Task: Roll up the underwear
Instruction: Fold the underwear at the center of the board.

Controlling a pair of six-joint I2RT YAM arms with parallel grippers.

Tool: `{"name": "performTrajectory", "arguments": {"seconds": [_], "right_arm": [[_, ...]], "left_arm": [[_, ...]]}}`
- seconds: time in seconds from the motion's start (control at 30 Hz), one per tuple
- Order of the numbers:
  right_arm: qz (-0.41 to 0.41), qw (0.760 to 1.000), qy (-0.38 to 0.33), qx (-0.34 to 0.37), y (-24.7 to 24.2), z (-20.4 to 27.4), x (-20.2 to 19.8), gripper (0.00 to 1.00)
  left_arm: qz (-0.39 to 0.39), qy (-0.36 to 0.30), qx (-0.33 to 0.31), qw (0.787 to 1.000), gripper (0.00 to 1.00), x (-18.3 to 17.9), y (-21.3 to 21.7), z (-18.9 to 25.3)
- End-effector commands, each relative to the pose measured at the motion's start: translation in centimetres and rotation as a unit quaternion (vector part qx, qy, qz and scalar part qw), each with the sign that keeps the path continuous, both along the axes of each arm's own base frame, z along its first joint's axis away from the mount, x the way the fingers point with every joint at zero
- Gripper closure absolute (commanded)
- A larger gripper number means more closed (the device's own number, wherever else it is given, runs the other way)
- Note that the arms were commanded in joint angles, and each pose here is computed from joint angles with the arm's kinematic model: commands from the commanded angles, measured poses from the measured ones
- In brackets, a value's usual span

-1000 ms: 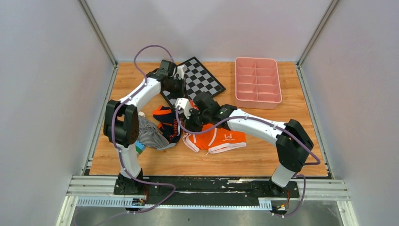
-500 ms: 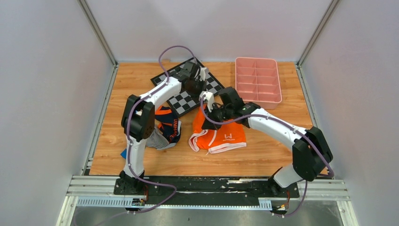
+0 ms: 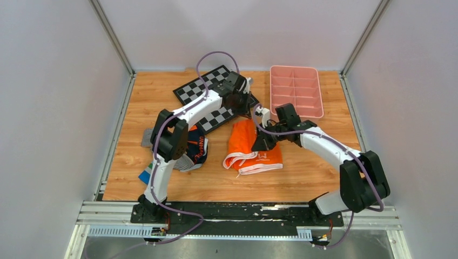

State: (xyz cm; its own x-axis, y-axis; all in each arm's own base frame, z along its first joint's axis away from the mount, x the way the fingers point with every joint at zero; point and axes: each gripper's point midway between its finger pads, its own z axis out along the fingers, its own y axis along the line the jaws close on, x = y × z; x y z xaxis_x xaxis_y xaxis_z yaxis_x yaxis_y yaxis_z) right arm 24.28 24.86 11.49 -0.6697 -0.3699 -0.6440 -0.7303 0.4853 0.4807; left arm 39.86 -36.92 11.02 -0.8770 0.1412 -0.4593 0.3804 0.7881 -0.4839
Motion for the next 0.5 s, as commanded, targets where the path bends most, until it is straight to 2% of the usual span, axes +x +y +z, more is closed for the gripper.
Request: {"name": "performTrajectory", "arguments": {"seconds": [0.0,0.2,0.47], "right_arm": [[0.003,0.999,0.030,0.019,-1.0,0.9,-2.0,1.00],[-0.030,0.997,0.076,0.010,-3.0,-0.6,-3.2,1.00],[-0.086,0.993,0.073,-0.016,-5.2,-2.5,-2.2,1.00]], "left_arm": [[0.018,-0.031,0.002,0.999,1.00,1.2,-1.0,1.1],[0.001,-0.038,0.002,0.999,1.00,0.7,-3.0,0.4],[-0.009,-0.048,0.018,0.999,1.00,0.5,-5.1,-1.3]]}}
